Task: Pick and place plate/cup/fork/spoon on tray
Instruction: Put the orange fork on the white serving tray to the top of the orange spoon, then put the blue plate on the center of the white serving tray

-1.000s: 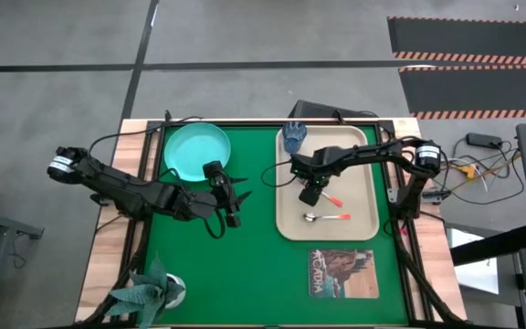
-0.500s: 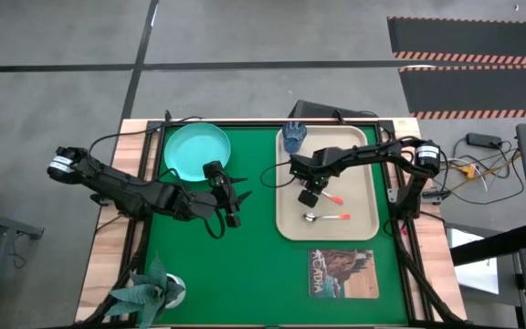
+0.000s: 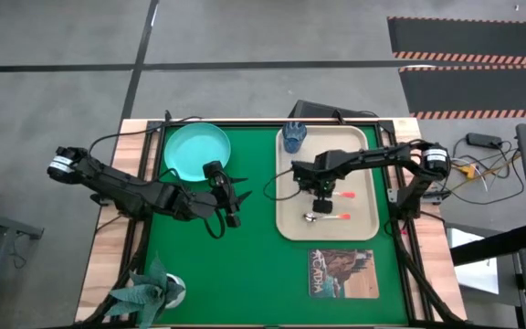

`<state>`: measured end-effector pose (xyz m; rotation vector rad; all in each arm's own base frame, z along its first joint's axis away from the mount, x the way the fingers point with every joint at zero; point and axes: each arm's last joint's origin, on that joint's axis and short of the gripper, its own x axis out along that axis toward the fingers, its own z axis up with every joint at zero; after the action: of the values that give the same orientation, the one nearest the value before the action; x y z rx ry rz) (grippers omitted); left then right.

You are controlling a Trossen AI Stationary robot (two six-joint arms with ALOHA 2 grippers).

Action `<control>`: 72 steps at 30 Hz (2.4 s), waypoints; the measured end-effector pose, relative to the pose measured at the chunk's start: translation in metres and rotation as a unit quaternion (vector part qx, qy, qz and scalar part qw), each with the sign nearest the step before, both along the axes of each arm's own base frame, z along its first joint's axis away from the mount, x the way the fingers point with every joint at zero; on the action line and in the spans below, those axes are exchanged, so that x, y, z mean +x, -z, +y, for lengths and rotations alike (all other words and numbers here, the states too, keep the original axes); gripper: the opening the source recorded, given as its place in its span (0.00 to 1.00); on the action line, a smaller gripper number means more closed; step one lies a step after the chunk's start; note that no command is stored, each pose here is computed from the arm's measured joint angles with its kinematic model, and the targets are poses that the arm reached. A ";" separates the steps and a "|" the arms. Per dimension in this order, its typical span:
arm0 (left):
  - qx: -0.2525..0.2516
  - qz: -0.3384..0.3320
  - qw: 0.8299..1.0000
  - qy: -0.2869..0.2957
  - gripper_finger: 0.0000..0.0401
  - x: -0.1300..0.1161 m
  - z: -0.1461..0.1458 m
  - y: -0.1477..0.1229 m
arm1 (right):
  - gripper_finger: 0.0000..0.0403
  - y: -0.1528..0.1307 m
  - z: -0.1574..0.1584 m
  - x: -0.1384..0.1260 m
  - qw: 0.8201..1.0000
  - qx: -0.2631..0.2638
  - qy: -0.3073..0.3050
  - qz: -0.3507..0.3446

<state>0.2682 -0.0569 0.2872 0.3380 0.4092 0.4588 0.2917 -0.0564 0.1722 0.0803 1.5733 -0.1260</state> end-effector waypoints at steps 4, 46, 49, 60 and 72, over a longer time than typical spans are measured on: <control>0.000 0.000 1.000 0.000 0.40 0.000 0.000 0.000 | 0.03 -0.003 0.016 0.007 0.999 0.001 -0.047 -0.007; 0.000 0.000 1.000 0.000 0.40 0.000 0.000 0.000 | 0.03 0.025 0.039 0.003 0.997 -0.003 -0.068 -0.039; 0.000 0.000 1.000 0.000 0.40 0.000 0.000 0.000 | 0.03 0.025 0.039 0.003 0.997 -0.003 -0.062 -0.039; 0.000 0.000 1.000 0.000 0.40 0.000 0.000 0.000 | 0.13 0.026 0.039 0.003 0.998 -0.005 -0.048 -0.039; -0.003 -0.002 1.000 -0.001 0.40 0.000 0.000 0.000 | 0.28 -0.005 0.039 -0.001 0.996 -0.006 -0.031 -0.085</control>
<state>0.2682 -0.0569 0.2871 0.3300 0.4075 0.4600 0.2906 -0.0172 0.1776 0.0327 1.4032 -0.0777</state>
